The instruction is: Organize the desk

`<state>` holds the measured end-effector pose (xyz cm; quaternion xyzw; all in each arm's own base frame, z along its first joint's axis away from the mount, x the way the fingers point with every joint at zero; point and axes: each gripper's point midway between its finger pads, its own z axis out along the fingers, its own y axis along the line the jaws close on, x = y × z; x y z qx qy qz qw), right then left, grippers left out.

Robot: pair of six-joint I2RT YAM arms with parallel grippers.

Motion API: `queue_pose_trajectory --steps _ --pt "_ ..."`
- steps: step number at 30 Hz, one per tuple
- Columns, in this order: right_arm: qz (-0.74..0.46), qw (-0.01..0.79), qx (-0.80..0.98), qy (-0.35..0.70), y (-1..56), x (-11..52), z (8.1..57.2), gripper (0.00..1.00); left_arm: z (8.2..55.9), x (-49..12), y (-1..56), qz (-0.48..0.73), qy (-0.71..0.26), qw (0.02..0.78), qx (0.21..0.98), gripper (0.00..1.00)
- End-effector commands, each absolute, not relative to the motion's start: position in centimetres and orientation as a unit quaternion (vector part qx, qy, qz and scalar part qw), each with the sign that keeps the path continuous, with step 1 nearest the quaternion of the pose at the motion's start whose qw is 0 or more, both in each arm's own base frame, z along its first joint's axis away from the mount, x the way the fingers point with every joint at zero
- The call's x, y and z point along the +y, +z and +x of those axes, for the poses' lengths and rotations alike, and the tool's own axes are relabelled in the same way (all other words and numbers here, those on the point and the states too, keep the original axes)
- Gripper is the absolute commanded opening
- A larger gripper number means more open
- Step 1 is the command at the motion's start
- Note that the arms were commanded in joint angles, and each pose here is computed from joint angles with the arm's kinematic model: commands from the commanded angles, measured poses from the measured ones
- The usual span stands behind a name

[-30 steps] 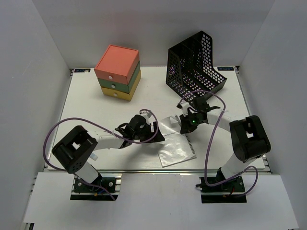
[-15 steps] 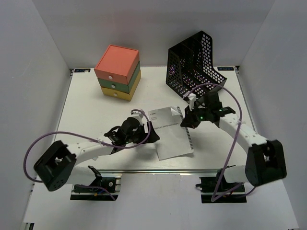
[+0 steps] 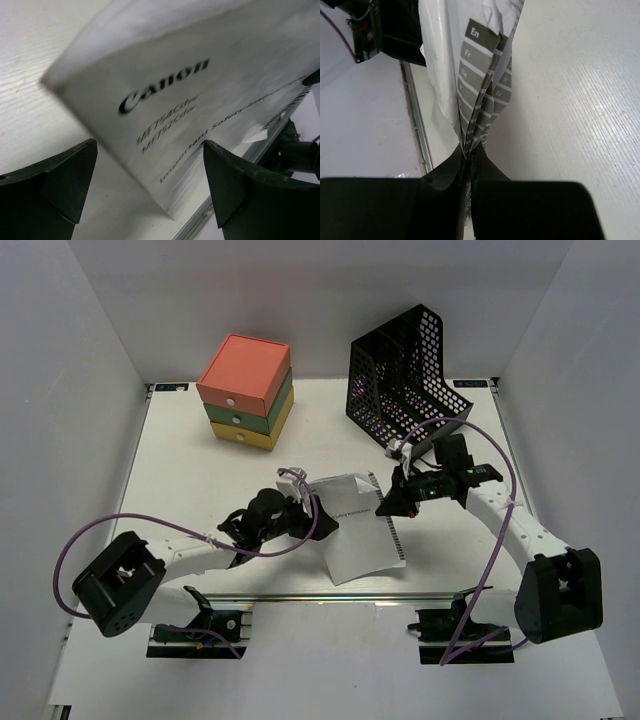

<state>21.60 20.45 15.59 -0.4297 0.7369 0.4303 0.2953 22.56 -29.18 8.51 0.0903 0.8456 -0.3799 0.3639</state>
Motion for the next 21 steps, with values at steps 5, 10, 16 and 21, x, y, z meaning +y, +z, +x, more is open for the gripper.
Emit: queue_pose_trajectory --steps 5,10,16,21 --pt "-0.47 0.325 0.663 0.484 20.1 21.4 19.8 0.0 22.2 -31.6 14.4 0.152 -0.478 0.436 0.747 0.81" --pt "-0.471 0.33 0.668 0.472 19.9 21.4 20.3 0.0 19.7 -32.3 16.4 0.189 -0.541 0.43 0.697 0.41" --pt "-0.472 0.346 0.681 0.441 20.1 20.9 20.9 0.15 16.8 -33.3 20.0 0.235 -0.605 0.405 0.644 0.0" --pt "-0.468 0.366 0.691 0.411 20.6 20.5 21.7 0.67 16.3 -32.3 22.2 0.294 -0.568 0.443 0.628 0.0"
